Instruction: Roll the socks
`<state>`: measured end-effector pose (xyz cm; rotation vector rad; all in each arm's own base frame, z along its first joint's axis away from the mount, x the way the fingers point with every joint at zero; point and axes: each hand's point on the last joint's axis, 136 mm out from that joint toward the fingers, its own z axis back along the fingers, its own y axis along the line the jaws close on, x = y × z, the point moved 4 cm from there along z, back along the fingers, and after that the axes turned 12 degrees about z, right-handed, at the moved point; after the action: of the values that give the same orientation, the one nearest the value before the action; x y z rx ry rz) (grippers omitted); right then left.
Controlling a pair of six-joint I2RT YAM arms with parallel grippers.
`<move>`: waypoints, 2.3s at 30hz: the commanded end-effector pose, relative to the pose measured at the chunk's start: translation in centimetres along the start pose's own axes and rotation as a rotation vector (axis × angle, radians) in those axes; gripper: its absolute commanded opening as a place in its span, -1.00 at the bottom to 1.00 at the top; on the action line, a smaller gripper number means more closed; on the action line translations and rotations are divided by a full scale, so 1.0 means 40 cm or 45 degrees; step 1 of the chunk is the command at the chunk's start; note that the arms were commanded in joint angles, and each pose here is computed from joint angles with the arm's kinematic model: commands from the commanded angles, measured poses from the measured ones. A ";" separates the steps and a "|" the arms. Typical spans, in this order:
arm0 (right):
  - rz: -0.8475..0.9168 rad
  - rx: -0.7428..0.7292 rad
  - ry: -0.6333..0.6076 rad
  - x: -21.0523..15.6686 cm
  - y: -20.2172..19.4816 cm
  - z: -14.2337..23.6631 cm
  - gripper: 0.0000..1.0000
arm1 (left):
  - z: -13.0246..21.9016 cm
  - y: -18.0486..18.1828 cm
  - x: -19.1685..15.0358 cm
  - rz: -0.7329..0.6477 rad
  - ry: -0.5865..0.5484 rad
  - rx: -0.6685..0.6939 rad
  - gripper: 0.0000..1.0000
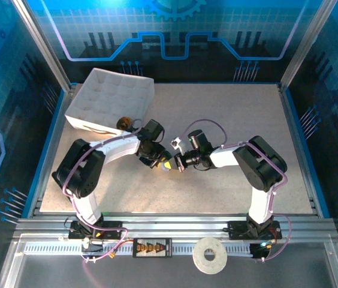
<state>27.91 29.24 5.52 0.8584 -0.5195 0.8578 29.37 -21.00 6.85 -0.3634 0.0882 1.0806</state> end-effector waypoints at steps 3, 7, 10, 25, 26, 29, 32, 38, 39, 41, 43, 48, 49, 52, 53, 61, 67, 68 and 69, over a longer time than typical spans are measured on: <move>0.076 -0.036 0.481 -0.213 0.065 -0.023 -0.94 | 0.003 0.259 0.006 0.157 -0.053 0.553 -0.90; 0.373 -0.089 0.388 -0.175 0.130 -0.016 -0.35 | 0.011 0.281 0.002 0.228 -0.054 0.568 -0.92; 0.615 -0.218 0.185 -0.122 0.179 0.019 -0.15 | 0.005 0.277 0.001 0.265 -0.056 0.583 -0.93; 0.945 -0.584 -0.004 -0.016 0.226 0.029 0.09 | -0.029 0.206 0.005 0.264 -0.015 0.608 -0.95; 0.953 -0.601 0.001 -0.013 0.222 0.024 0.09 | -0.030 0.204 0.006 0.262 -0.013 0.610 -0.94; 0.962 -0.586 -0.006 -0.002 0.221 0.012 0.11 | -0.032 0.196 0.011 0.260 -0.005 0.603 -0.94; 0.943 -0.540 0.017 -0.007 0.221 -0.011 0.08 | -0.036 0.186 0.009 0.253 0.011 0.587 -0.94; 0.826 -0.542 0.137 -0.046 0.177 -0.044 -0.25 | -0.027 0.171 0.007 0.229 0.018 0.550 -0.92; 0.798 -0.537 0.161 -0.058 0.168 -0.046 -0.33 | -0.022 0.168 0.006 0.224 0.018 0.541 -0.91; 0.734 -0.538 0.229 -0.085 0.145 -0.048 -0.58 | -0.004 0.154 0.003 0.202 0.013 0.490 -0.79; 0.687 -0.518 0.285 -0.116 0.135 -0.045 -0.78 | 0.021 0.140 -0.001 0.189 0.004 0.428 -0.62; 0.615 -0.466 0.313 -0.165 0.132 -0.031 -1.00 | 0.084 0.122 -0.002 0.194 -0.016 0.292 0.24; 0.609 -0.451 0.317 -0.175 0.135 -0.030 -1.00 | 0.091 0.116 0.001 0.201 -0.020 0.267 0.37; 0.593 -0.422 0.326 -0.189 0.138 -0.029 -1.00 | 0.110 0.093 0.010 0.222 -0.040 0.201 0.74; 0.590 -0.418 0.331 -0.192 0.138 -0.030 -1.00 | 0.114 0.082 0.010 0.224 -0.040 0.183 0.85; 0.572 -0.419 0.344 -0.188 0.133 -0.032 -1.00 | 0.119 0.078 -0.018 0.243 -0.008 0.455 0.99; 0.566 -0.414 0.348 -0.185 0.131 -0.036 -1.00 | 0.067 0.095 -0.031 0.283 0.007 0.597 0.99; 0.566 -0.414 0.347 -0.185 0.131 -0.036 -1.00 | 0.053 0.090 -0.032 0.290 0.016 0.591 0.98; 0.564 -0.414 0.350 -0.187 0.130 -0.036 -1.00 | 0.046 0.086 -0.032 0.301 0.017 0.597 0.99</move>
<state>21.30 32.07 6.49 0.3857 -0.8424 1.2339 26.39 -19.71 8.04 0.0150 0.3289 1.2366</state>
